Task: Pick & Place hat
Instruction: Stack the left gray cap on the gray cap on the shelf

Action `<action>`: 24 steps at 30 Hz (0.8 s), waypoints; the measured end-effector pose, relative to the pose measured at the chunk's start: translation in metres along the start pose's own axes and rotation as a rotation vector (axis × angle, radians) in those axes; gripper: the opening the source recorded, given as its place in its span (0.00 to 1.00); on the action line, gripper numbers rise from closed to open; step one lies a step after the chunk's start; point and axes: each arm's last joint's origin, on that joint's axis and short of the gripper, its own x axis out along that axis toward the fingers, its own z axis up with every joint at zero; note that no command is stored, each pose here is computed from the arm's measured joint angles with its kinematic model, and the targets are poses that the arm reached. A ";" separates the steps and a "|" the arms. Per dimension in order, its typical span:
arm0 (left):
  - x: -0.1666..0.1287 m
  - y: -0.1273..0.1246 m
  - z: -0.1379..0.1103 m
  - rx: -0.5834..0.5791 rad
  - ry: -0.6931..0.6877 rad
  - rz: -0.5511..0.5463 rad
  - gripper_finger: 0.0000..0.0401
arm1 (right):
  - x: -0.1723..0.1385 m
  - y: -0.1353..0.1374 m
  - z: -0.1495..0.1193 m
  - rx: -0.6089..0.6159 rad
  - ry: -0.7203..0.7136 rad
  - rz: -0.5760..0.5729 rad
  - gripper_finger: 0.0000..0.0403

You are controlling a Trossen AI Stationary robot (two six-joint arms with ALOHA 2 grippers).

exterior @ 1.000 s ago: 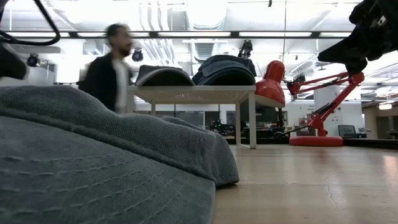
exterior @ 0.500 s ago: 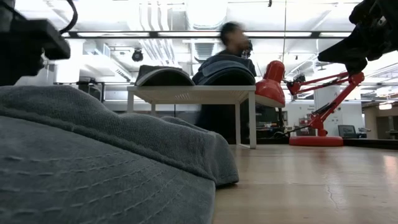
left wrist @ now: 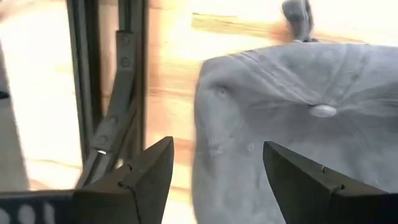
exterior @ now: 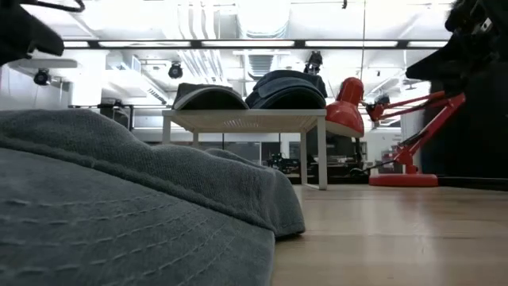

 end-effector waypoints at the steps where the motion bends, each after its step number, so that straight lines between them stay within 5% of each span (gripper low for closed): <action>1: 0.002 0.000 0.001 0.009 -0.004 0.006 0.62 | 0.000 0.000 0.000 0.000 0.000 0.000 0.11; 17: 0.055 -0.004 0.001 0.013 0.125 0.016 0.62 | 0.000 0.000 0.000 -0.001 0.000 0.000 0.11; 24: 0.078 -0.010 -0.001 0.023 0.211 -0.082 0.62 | 0.000 0.000 0.000 -0.001 0.000 0.000 0.11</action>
